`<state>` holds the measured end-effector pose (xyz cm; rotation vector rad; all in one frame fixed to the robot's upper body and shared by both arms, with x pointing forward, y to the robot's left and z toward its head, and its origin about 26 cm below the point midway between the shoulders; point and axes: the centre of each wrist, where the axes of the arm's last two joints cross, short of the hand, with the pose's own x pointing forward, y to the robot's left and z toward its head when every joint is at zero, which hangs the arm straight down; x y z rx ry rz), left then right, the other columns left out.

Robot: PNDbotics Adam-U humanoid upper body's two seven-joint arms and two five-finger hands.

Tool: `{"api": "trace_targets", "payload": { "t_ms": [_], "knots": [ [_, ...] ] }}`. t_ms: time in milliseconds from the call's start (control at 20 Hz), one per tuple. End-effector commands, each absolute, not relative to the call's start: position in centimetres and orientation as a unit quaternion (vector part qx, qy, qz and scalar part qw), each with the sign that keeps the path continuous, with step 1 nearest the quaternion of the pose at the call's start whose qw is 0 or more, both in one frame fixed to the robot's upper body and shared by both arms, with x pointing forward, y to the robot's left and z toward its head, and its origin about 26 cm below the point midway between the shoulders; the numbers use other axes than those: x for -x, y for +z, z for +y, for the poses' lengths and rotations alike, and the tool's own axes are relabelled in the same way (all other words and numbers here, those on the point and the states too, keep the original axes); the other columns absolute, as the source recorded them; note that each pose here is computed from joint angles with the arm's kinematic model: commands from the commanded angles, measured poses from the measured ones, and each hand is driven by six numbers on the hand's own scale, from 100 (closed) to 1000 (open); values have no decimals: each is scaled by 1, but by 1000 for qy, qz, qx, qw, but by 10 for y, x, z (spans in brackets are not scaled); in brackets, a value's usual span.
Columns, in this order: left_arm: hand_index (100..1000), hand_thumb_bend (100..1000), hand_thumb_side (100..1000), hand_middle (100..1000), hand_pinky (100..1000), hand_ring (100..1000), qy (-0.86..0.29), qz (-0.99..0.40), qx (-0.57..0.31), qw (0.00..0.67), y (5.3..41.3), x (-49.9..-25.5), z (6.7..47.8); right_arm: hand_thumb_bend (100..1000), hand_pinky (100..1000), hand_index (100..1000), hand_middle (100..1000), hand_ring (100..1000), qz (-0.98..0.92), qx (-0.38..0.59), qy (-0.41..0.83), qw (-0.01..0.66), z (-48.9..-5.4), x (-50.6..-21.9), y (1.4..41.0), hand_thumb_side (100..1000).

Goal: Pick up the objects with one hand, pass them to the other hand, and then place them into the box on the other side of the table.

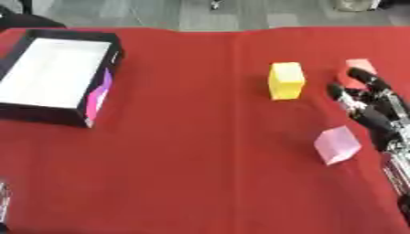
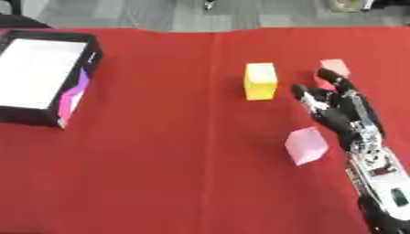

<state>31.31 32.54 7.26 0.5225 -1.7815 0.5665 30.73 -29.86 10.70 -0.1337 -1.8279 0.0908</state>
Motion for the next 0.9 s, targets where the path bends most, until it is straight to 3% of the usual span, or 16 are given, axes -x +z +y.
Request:
{"api": "trace_targets", "payload": {
  "t_ms": [50, 300, 550, 900],
  "knots": [
    [828, 593, 648, 812, 706, 696, 239, -763, -227, 557, 79, -313, 330, 496, 836, 886, 908, 751, -802, 67, 60, 591, -305, -307, 122, 361],
    [828, 592, 648, 812, 706, 696, 237, -761, -233, 557, 79, -312, 333, 532, 845, 893, 912, 764, -807, 65, 158, 566, -316, -297, 166, 342],
    [827, 591, 648, 812, 706, 696, 233, -760, -240, 557, 79, -311, 337, 550, 863, 893, 909, 784, -762, 77, 338, 546, -328, -281, 222, 343],
    [826, 588, 647, 810, 705, 695, 227, -759, -245, 559, 79, -310, 339, 544, 902, 905, 913, 833, -645, 86, 564, 509, -342, -277, 259, 320]
  ]
}}
